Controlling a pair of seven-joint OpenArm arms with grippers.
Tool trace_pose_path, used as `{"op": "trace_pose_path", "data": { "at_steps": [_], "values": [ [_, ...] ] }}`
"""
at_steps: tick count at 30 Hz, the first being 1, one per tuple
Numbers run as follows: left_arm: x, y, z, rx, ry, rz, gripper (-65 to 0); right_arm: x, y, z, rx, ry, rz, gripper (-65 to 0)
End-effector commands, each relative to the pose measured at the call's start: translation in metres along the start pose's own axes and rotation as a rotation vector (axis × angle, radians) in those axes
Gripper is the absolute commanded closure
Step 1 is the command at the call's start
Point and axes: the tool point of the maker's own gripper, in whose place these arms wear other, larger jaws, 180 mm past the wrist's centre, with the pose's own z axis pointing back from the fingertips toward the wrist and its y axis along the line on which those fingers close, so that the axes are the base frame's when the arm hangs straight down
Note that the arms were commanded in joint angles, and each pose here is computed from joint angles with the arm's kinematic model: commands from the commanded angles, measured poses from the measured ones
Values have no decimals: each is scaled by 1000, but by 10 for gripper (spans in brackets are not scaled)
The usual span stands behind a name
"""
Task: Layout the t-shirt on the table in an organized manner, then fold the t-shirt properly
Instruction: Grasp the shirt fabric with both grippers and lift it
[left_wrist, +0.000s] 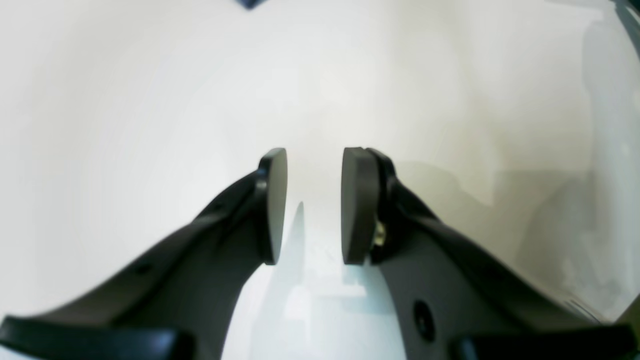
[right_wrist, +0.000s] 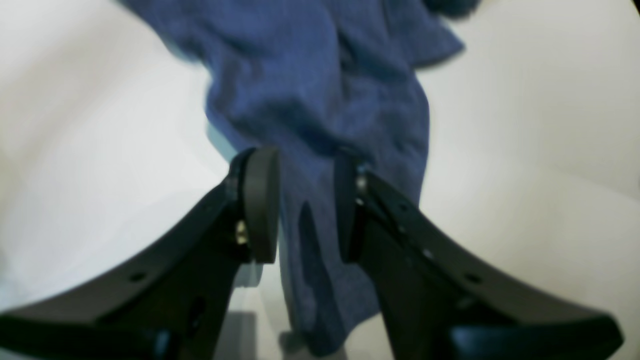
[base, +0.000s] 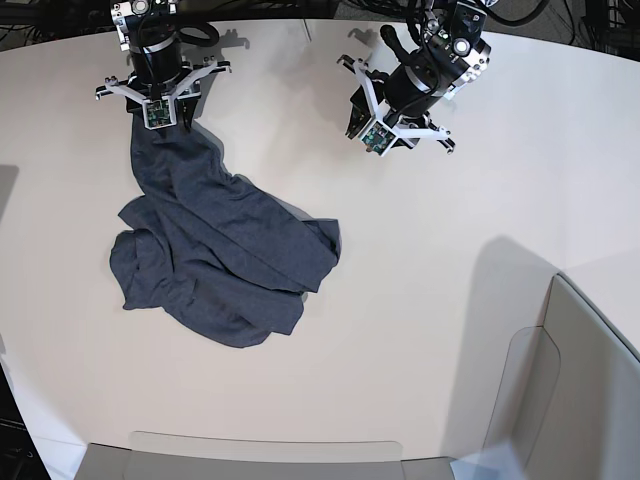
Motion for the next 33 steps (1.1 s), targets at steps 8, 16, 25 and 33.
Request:
{"op": "trace_pose_path", "data": {
  "at_steps": [8, 16, 25, 33],
  "values": [
    [4, -2, 3, -3, -26, 8, -167, -19, 1, -16, 0, 104, -18, -197],
    [3, -3, 4, -3, -21, 7, -167, -19, 11, -17, 25, 109, -17, 0],
    [-2, 10, 6, 33, -13, 21, -167, 36, 86, -2, 232, -43, 9, 0],
    [-10, 52, 18, 154, -20, 60, -167, 82, 197, 34, 580, -210, 135, 0]
  ]
}}
